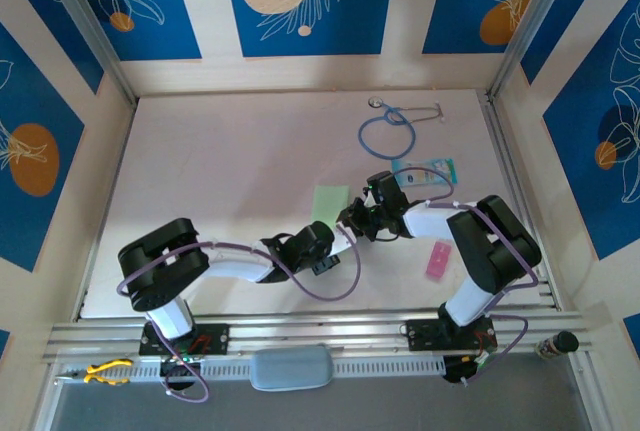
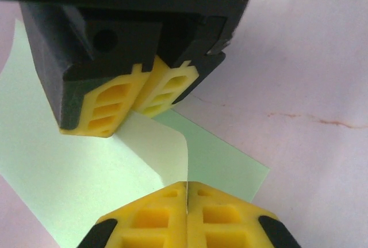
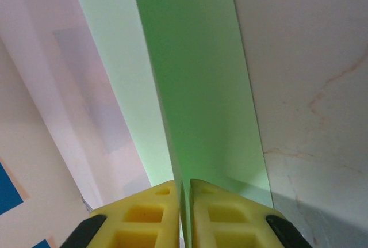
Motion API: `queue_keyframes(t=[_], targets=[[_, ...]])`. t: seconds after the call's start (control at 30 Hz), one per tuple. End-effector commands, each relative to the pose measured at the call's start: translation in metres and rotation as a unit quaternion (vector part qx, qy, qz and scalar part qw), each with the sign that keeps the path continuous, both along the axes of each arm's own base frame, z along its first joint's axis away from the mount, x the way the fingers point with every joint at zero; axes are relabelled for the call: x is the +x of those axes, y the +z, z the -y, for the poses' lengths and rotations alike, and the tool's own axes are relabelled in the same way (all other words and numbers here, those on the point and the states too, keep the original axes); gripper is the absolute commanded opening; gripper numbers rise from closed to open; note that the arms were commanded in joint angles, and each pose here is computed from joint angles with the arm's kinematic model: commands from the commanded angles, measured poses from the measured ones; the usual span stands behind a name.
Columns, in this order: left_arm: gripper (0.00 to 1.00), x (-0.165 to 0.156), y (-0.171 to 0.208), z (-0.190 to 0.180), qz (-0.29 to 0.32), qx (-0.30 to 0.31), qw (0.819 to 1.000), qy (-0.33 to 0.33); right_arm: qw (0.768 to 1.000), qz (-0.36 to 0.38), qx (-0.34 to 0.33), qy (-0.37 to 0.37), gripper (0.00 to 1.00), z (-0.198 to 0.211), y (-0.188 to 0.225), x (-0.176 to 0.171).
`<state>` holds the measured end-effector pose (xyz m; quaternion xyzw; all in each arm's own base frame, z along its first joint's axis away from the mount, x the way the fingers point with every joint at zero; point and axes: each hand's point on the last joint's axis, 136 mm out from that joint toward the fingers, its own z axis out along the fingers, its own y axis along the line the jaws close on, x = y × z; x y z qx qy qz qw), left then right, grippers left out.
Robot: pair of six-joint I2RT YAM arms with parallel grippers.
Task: Fold a paper plane with a square sheet of paper (pick it up from the middle)
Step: Fold the triangle a second time at the center of the table.
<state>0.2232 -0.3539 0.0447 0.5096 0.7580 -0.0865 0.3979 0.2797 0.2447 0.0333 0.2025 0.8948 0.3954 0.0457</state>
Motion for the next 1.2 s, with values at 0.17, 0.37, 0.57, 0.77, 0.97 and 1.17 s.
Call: queue_keyframes(t=[0.17, 0.37, 0.57, 0.77, 0.97, 1.17], targets=[[0.0, 0.002, 0.022, 0.005, -0.046, -0.035, 0.998, 0.037, 0.999, 0.022, -0.037, 0.007, 0.26, 0.02, 0.014, -0.003], [0.0, 0.008, 0.023, 0.001, -0.162, -0.075, 0.98, 0.087, 0.997, 0.034, -0.075, -0.01, 0.31, 0.055, 0.022, -0.01], [0.0, 0.01, 0.027, 0.008, -0.25, -0.132, 0.952, 0.113, 0.995, 0.048, -0.091, -0.017, 0.24, 0.072, 0.031, -0.023], [0.0, 0.003, 0.028, 0.02, -0.294, -0.158, 0.936, 0.115, 0.997, 0.047, -0.059, 0.005, 0.04, 0.055, 0.026, -0.038], [0.0, 0.004, 0.029, 0.023, -0.305, -0.166, 0.93, 0.124, 0.996, 0.041, -0.074, 0.008, 0.0, 0.041, 0.012, -0.048], [0.0, 0.005, 0.028, 0.023, -0.307, -0.169, 0.928, 0.128, 0.997, 0.043, -0.059, 0.016, 0.0, 0.029, 0.008, -0.047]])
